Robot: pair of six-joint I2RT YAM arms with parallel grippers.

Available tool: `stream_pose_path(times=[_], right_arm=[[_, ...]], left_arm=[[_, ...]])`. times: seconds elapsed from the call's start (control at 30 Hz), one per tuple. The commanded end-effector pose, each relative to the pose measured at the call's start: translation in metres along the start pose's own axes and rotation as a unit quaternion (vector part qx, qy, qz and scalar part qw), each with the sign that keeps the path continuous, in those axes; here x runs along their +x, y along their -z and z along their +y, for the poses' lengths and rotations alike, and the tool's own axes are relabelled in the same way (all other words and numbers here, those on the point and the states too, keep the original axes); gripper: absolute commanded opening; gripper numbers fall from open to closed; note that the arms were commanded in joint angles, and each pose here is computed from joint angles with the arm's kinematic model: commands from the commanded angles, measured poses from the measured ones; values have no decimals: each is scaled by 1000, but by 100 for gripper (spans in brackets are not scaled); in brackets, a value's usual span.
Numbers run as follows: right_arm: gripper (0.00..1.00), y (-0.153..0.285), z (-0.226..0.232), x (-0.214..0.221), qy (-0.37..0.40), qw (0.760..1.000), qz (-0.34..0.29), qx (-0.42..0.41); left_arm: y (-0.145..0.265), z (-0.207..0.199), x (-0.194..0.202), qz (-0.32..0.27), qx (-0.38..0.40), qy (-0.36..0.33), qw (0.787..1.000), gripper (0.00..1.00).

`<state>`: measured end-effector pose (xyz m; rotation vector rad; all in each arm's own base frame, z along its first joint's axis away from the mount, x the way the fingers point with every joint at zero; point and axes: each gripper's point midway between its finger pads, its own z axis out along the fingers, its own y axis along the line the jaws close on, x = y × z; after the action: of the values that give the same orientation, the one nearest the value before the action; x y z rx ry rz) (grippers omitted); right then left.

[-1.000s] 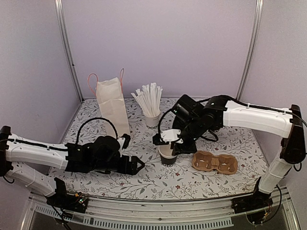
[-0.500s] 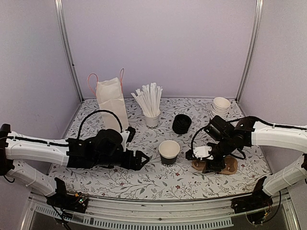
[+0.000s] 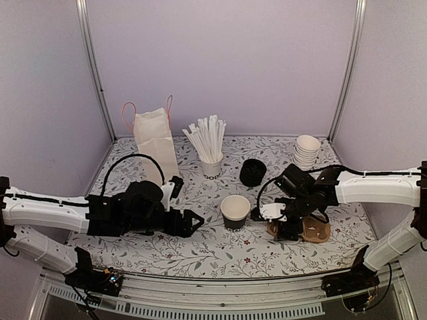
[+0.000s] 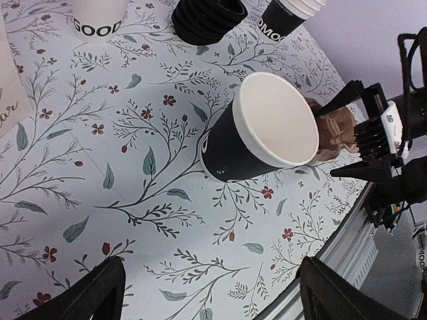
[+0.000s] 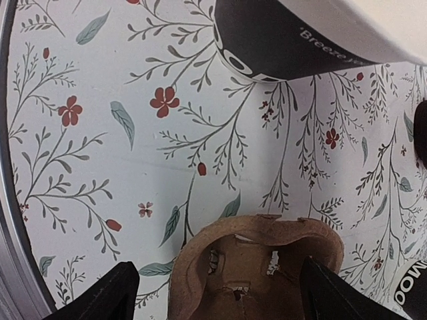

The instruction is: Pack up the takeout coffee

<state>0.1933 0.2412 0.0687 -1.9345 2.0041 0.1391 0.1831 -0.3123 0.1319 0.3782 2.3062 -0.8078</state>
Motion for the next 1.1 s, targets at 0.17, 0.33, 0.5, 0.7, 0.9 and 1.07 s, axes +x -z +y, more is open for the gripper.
stream_pose_path(times=[0.17,0.33,0.5,0.7,0.9,1.07], right_arm=[[87,-4,-26,-28,16,999,-30,38],[87,-20,-40,-18,17,997,7,69],[86,-21,-56,-3,-7,996,27,84],[84,-6,-92,29,-64,991,39,114],[81,19,-95,3,-72,994,-16,81],[67,53,-118,-49,-75,988,-103,85]], left_arm=[[15,16,-6,-31,-10,17,999,93],[15,17,-4,-30,-10,18,999,93],[19,20,-5,-37,-9,21,999,93],[19,24,-2,-39,-9,23,999,93],[17,24,-2,-38,-6,19,999,93],[17,21,-2,-35,0,17,999,94]])
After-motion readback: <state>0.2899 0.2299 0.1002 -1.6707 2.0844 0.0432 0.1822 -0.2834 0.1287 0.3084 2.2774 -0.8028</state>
